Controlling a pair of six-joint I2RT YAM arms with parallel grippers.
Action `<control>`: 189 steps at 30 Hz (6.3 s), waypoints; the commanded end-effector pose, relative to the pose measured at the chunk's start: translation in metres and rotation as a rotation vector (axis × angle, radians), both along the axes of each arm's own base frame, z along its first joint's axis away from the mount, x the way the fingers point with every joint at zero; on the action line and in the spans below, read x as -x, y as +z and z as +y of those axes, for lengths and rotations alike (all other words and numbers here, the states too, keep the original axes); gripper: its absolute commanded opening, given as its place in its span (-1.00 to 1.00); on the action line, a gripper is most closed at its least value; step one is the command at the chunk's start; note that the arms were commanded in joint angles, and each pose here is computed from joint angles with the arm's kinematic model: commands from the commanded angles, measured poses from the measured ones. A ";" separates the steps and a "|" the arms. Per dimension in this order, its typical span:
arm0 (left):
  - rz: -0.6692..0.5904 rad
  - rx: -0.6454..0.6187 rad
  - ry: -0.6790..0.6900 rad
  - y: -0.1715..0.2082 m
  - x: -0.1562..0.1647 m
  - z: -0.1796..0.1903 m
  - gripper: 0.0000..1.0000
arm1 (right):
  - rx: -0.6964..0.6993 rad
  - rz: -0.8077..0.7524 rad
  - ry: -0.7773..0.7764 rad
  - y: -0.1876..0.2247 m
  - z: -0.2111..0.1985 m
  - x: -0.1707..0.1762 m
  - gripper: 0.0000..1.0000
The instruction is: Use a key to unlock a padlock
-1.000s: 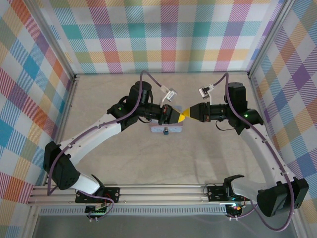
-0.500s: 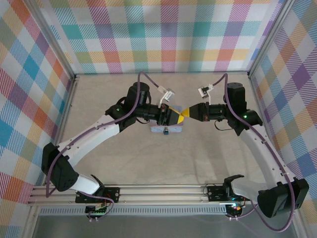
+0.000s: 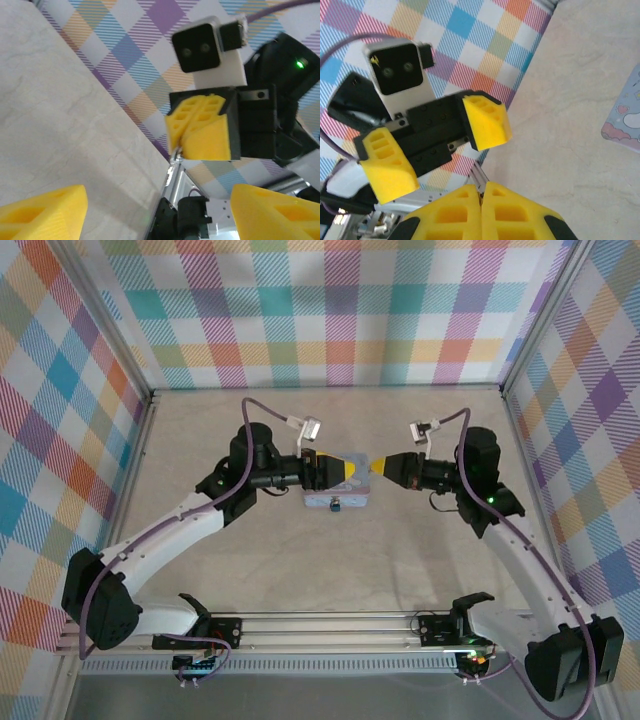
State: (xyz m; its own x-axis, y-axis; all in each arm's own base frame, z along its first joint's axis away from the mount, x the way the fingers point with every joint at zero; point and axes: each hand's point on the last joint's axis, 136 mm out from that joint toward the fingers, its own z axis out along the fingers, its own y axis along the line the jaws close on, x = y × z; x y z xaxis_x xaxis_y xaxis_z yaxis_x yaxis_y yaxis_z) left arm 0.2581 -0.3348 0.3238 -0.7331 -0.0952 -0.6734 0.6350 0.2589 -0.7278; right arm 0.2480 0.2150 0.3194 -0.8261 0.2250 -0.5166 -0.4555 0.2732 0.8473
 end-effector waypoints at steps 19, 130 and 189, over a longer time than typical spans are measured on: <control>0.031 0.313 -0.058 0.048 -0.004 -0.037 0.24 | -0.371 -0.196 -0.227 0.048 -0.002 -0.031 -1.00; 0.070 -0.407 -0.359 -0.020 0.047 -0.002 -1.00 | 0.001 -0.155 0.143 -0.018 0.017 0.025 -0.27; 0.012 -0.351 -0.099 -0.002 0.005 0.023 0.08 | 0.051 -0.245 0.221 -0.016 0.031 0.059 -1.00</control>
State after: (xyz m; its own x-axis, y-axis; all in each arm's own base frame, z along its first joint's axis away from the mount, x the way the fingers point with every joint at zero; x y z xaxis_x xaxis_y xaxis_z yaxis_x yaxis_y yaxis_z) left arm 0.2357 -0.3281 0.3051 -0.7355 0.3239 -0.5951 0.6773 0.3752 -0.6328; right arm 0.1862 0.2495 0.2985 -0.7419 -0.0054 -0.6705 -0.6637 0.1487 0.7331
